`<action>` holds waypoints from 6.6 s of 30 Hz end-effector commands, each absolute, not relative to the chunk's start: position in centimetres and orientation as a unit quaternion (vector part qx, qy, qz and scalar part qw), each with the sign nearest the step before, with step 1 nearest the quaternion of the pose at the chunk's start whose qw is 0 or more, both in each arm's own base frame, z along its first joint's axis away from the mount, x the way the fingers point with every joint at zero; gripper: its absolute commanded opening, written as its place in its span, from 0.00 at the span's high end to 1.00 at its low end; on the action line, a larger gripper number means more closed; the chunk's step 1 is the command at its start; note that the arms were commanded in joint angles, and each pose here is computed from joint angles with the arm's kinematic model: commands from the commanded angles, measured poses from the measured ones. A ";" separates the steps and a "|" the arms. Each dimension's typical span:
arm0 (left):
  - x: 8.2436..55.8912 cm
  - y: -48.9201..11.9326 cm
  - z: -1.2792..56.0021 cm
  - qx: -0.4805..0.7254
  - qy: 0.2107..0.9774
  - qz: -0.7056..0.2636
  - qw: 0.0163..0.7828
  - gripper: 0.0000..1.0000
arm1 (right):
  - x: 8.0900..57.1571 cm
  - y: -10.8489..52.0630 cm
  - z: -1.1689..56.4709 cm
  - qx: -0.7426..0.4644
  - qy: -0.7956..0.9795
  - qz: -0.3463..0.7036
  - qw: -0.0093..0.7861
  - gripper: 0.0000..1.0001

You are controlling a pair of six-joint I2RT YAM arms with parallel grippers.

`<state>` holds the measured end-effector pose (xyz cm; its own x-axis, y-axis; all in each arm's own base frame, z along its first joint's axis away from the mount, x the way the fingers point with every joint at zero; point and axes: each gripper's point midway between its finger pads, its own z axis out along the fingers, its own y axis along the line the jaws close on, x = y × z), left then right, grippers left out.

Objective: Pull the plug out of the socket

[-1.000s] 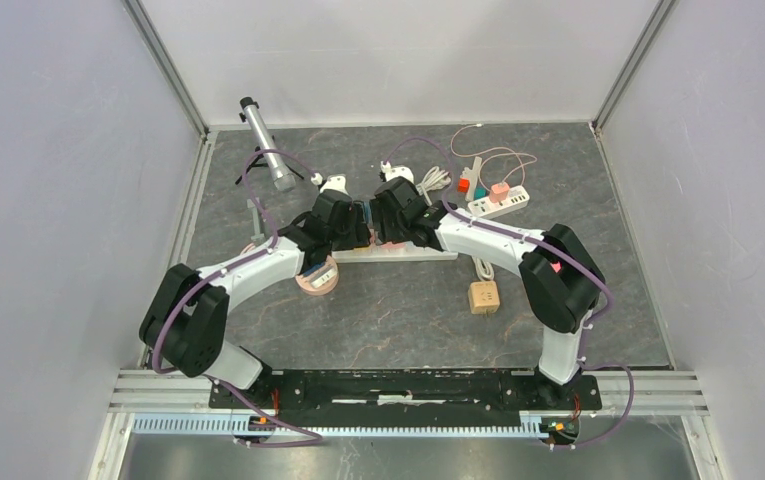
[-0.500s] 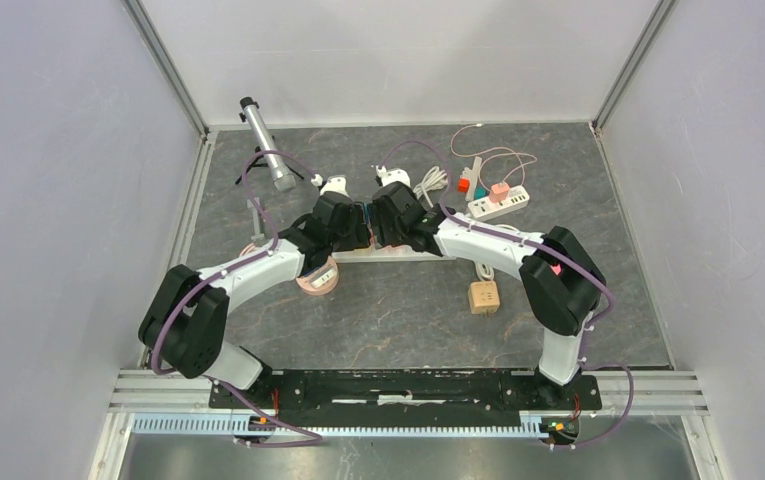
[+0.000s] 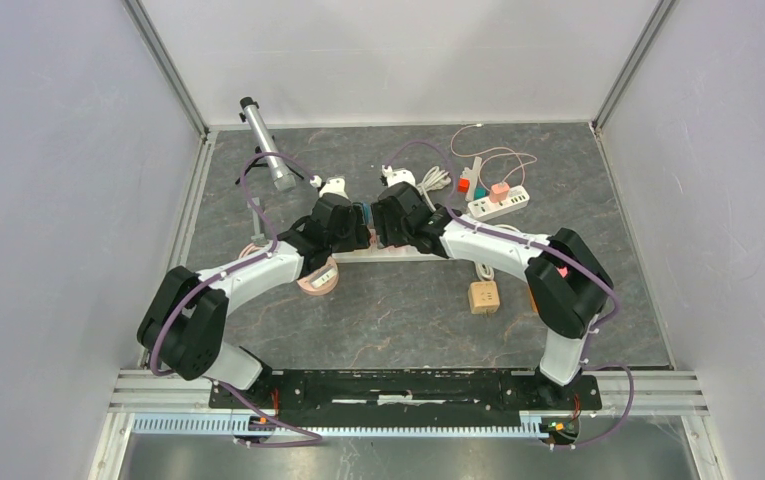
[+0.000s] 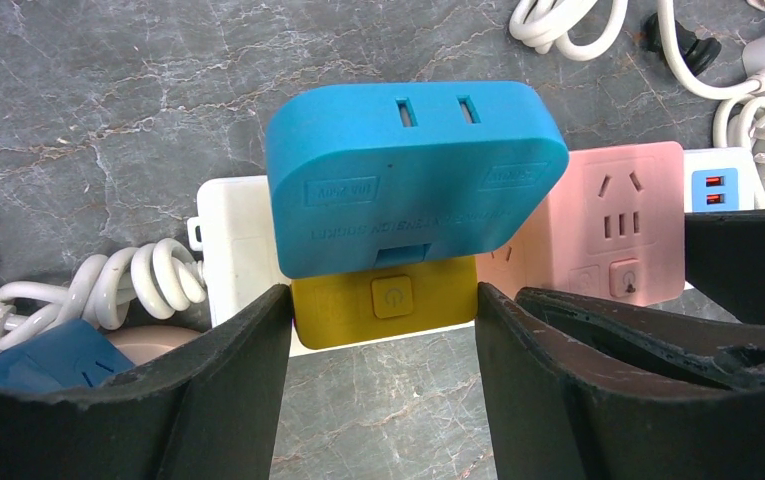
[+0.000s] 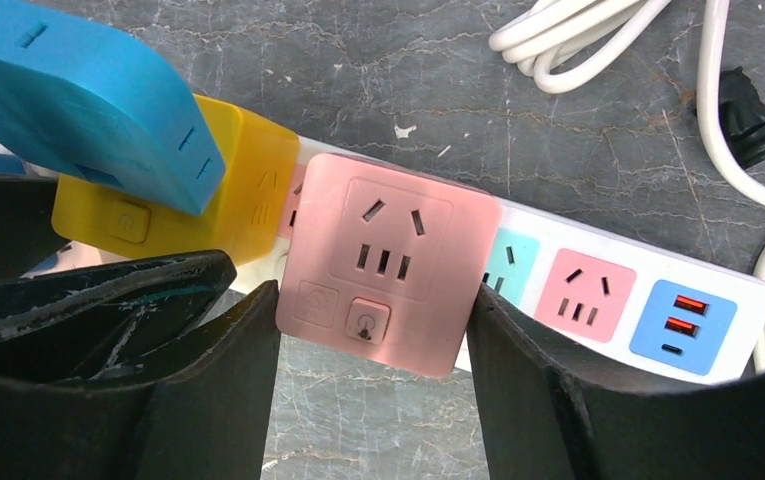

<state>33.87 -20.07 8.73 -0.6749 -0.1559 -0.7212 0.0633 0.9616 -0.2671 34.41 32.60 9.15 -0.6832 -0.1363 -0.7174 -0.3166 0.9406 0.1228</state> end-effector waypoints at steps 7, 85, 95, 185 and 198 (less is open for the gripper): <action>31.4 -18.3 4.8 -0.038 0.934 -0.094 0.343 0.47 | 33.6 36.4 15.0 -0.141 0.875 0.216 0.410 1.00; 33.4 -18.1 18.2 0.007 0.882 -0.114 0.458 0.00 | 21.4 21.3 7.6 -0.228 0.944 0.179 0.160 0.07; 33.6 -18.0 17.8 0.008 0.883 -0.108 0.457 0.00 | 27.5 23.3 12.6 -0.211 0.918 0.176 0.287 0.05; 32.8 -16.8 9.1 -0.163 0.908 -0.267 0.278 0.73 | 36.4 41.2 15.1 -0.475 0.647 0.384 0.456 0.47; 31.3 -16.0 7.1 -0.176 0.926 -0.235 0.239 0.77 | 36.7 41.4 17.9 -0.443 0.632 0.391 0.501 1.00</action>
